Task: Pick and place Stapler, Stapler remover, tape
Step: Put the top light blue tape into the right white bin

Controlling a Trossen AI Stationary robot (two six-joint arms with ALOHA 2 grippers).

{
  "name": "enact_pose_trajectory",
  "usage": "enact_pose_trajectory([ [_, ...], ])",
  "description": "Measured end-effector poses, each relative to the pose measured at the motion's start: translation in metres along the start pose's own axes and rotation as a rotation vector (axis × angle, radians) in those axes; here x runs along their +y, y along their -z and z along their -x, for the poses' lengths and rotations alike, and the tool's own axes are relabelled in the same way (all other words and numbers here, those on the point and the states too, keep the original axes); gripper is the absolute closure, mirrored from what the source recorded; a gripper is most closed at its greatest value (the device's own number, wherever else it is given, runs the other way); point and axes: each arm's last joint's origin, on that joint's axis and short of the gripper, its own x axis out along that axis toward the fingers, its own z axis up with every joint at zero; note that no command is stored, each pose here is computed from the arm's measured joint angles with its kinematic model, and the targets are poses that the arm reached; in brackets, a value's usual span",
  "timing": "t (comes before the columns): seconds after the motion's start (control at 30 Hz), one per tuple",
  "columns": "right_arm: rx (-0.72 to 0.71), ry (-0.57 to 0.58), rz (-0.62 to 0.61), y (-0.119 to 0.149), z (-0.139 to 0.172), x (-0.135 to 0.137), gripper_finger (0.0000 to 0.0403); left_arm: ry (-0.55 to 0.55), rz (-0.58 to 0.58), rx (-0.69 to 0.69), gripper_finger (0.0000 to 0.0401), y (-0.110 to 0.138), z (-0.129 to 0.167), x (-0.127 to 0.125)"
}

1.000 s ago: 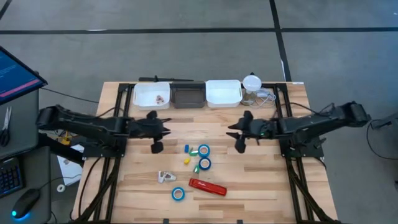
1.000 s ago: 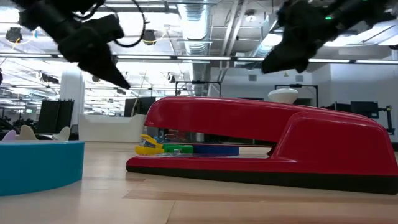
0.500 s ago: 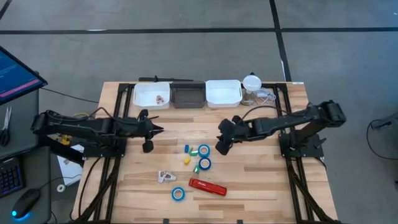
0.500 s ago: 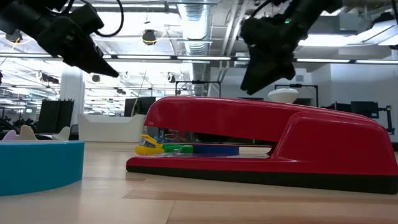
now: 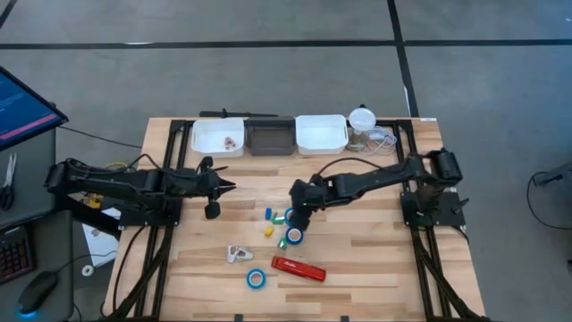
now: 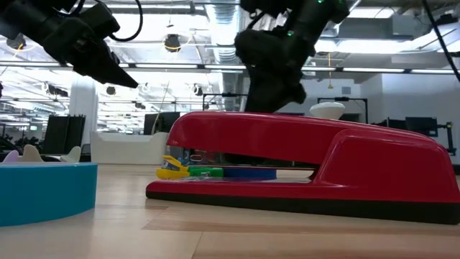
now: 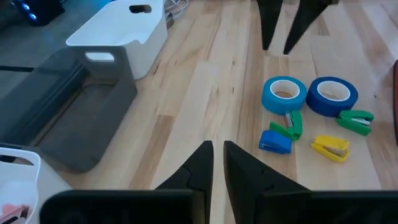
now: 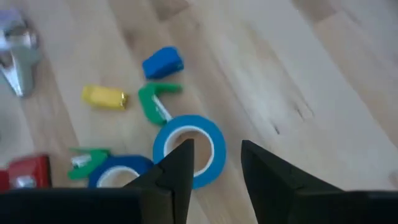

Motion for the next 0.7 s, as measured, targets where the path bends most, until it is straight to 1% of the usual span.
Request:
enact_pose_trajectory([
  [0.07, 0.005, -0.036, 0.02, -0.005, -0.006, 0.003, 0.0283, 0.0, 0.001, -0.002, 0.0371, 0.0, 0.0, 0.0],
  [0.2, 0.068, -0.115, 0.01, -0.009, -0.014, 0.004, 0.0284, 0.0, 0.002, -0.007, 0.0371, -0.001, 0.0, 0.0],
  [0.23, 0.07, -0.135, -0.016, -0.012, -0.015, 0.003, 0.0283, 0.0, 0.003, -0.007, 0.0371, -0.001, 0.0, 0.0],
  [0.3, 0.09, -0.14, -0.093, -0.015, -0.013, 0.0, 0.0281, 0.0, 0.003, -0.007, 0.0371, -0.001, 0.0, 0.0],
  [0.43, 0.139, -0.097, -0.191, -0.018, -0.011, -0.009, 0.0265, 0.0, 0.003, -0.007, 0.0371, -0.001, 0.0, 0.0],
  [0.53, 0.19, -0.05, -0.26, -0.016, -0.011, -0.018, 0.024, 0.0, 0.003, -0.007, 0.0371, -0.001, 0.0, 0.0],
  [0.6, 0.212, -0.03, -0.275, -0.015, -0.011, -0.022, 0.022, 0.0, 0.003, -0.007, 0.0371, -0.001, 0.0, 0.0],
  [0.7, 0.198, -0.035, -0.288, -0.018, -0.012, -0.024, 0.0194, 0.0, 0.003, -0.007, 0.0371, -0.001, 0.0, 0.0],
])
